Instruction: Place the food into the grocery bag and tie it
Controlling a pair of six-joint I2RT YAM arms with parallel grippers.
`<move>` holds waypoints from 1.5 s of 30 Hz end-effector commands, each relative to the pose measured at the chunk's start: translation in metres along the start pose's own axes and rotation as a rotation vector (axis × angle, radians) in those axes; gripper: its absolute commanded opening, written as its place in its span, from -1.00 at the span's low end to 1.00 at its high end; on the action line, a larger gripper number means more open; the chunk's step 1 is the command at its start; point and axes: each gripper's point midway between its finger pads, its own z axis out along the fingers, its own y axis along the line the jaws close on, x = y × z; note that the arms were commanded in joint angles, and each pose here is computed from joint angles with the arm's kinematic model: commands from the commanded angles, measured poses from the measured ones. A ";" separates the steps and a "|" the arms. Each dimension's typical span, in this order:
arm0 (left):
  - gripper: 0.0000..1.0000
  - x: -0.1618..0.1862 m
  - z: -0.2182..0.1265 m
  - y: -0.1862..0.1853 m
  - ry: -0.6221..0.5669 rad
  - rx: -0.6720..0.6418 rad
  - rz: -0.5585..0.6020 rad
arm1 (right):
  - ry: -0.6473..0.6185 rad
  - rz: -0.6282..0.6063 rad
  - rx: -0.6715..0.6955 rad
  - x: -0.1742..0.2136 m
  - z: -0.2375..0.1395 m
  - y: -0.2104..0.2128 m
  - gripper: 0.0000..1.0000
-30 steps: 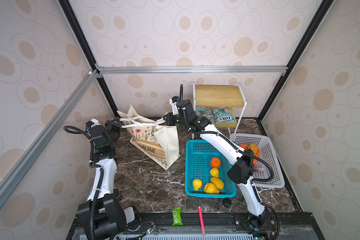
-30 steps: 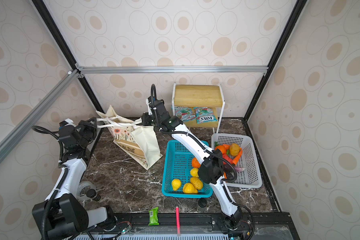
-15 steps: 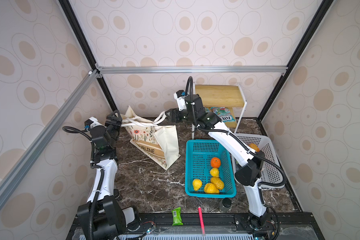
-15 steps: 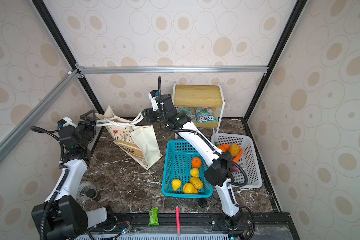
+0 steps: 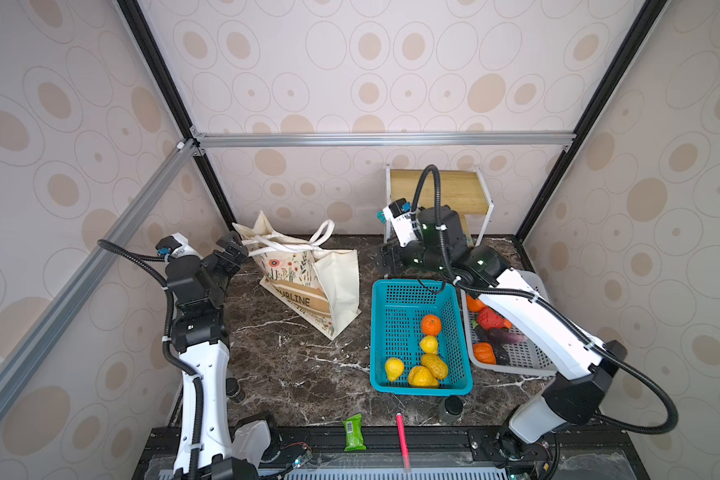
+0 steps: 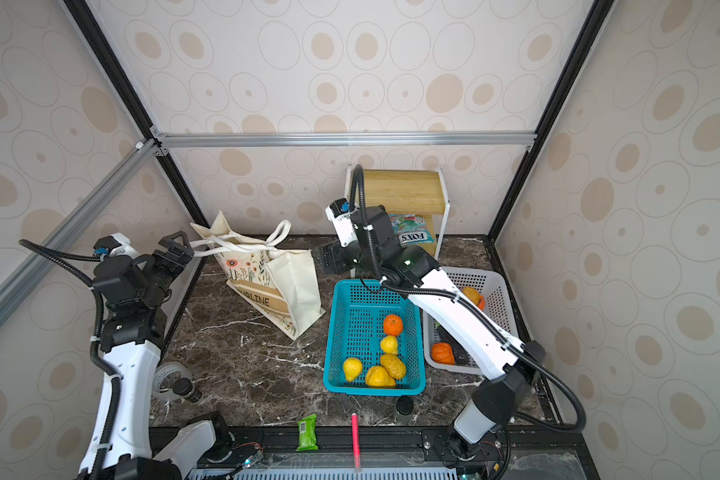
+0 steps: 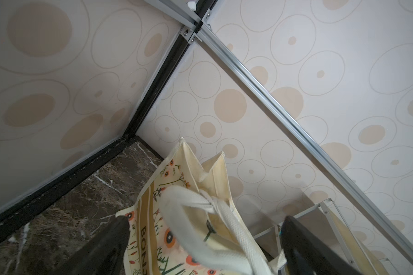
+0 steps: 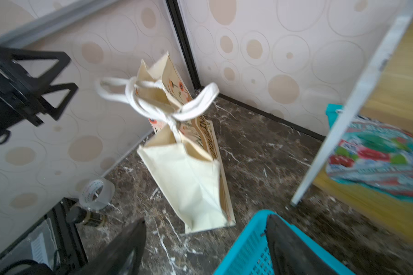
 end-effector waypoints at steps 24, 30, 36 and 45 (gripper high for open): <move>0.98 0.168 -0.002 0.038 -0.039 -0.231 0.467 | 0.023 0.373 0.783 0.210 -0.080 -0.287 0.64; 0.98 0.174 -0.001 0.054 -0.084 -0.277 0.682 | -0.042 0.204 0.976 0.231 -0.091 -0.320 0.63; 0.98 0.201 0.009 0.066 -0.034 -0.216 0.720 | -0.020 0.204 0.976 0.256 -0.083 -0.326 0.62; 0.98 0.226 0.021 0.090 0.008 -0.149 0.686 | -0.089 0.196 0.956 0.268 -0.076 -0.330 0.63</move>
